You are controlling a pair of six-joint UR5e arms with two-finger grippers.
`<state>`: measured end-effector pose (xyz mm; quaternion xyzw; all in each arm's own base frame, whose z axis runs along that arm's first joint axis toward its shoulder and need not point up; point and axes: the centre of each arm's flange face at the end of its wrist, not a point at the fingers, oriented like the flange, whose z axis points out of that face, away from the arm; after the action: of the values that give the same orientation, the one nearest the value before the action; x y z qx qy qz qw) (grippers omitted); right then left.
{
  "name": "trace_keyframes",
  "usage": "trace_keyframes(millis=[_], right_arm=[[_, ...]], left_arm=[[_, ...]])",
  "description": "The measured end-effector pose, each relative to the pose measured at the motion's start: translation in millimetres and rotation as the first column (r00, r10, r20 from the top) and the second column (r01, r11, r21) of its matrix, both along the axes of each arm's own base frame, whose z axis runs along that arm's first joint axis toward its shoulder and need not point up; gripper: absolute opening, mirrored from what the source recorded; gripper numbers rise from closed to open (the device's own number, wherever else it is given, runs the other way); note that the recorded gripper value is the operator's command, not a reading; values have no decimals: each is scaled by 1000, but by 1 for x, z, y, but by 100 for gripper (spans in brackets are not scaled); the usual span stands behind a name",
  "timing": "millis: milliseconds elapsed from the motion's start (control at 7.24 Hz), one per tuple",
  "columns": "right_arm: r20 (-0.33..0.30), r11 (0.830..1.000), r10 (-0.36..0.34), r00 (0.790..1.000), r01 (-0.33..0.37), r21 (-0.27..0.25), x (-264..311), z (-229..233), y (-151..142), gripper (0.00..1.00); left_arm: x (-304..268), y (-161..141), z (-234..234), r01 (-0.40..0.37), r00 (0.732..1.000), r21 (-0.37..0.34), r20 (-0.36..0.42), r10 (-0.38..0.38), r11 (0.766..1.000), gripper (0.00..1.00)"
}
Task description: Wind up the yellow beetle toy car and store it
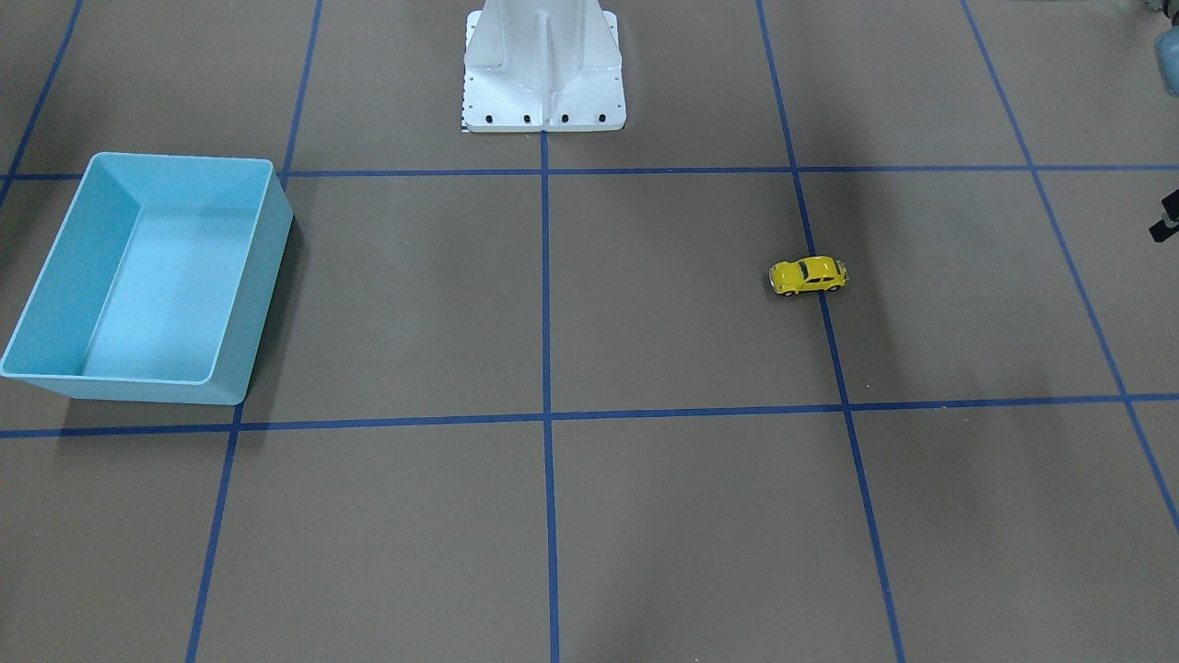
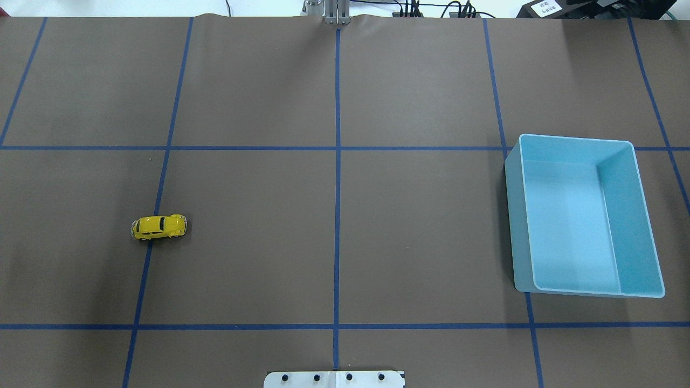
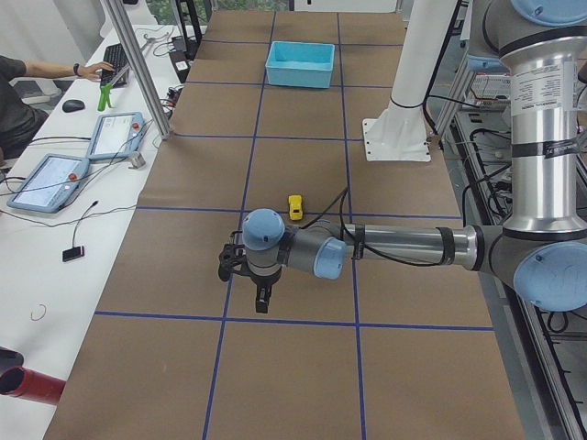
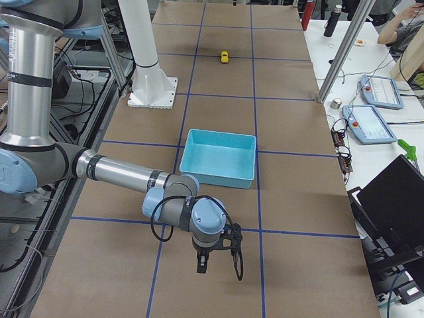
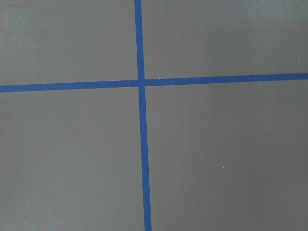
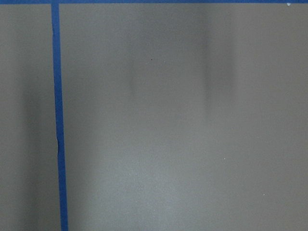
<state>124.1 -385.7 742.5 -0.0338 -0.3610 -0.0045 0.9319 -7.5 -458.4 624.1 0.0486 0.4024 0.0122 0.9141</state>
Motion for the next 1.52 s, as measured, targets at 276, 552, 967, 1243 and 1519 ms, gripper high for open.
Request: trace_keyframes(millis=[276, 552, 967, 1243, 1519], right_arm=[[-1, 1000, 1, 1000, -1, 0, 0, -1, -1, 100], [-2, 1000, 0, 1000, 0, -3, 0, 1, 0, 100], [-2, 1000, 0, 1000, 0, -3, 0, 1, 1, 100], [-3, 1000, 0, 1000, 0, -1, 0, 1, 1, 100], [-3, 1000, 0, 1000, 0, 0, 0, 1, 1, 100]], left_arm=[[5, -3, -6, -11, 1000, 12, -1, 11, 1000, 100], [19, -14, -19, -36, 999, 37, -1, 36, 999, 100], [44, -25, -50, -84, 996, 98, -7, 85, 992, 100], [80, -26, -93, -151, 988, 180, -15, 156, 972, 100], [144, -25, -155, -259, 962, 278, -6, 271, 925, 100]])
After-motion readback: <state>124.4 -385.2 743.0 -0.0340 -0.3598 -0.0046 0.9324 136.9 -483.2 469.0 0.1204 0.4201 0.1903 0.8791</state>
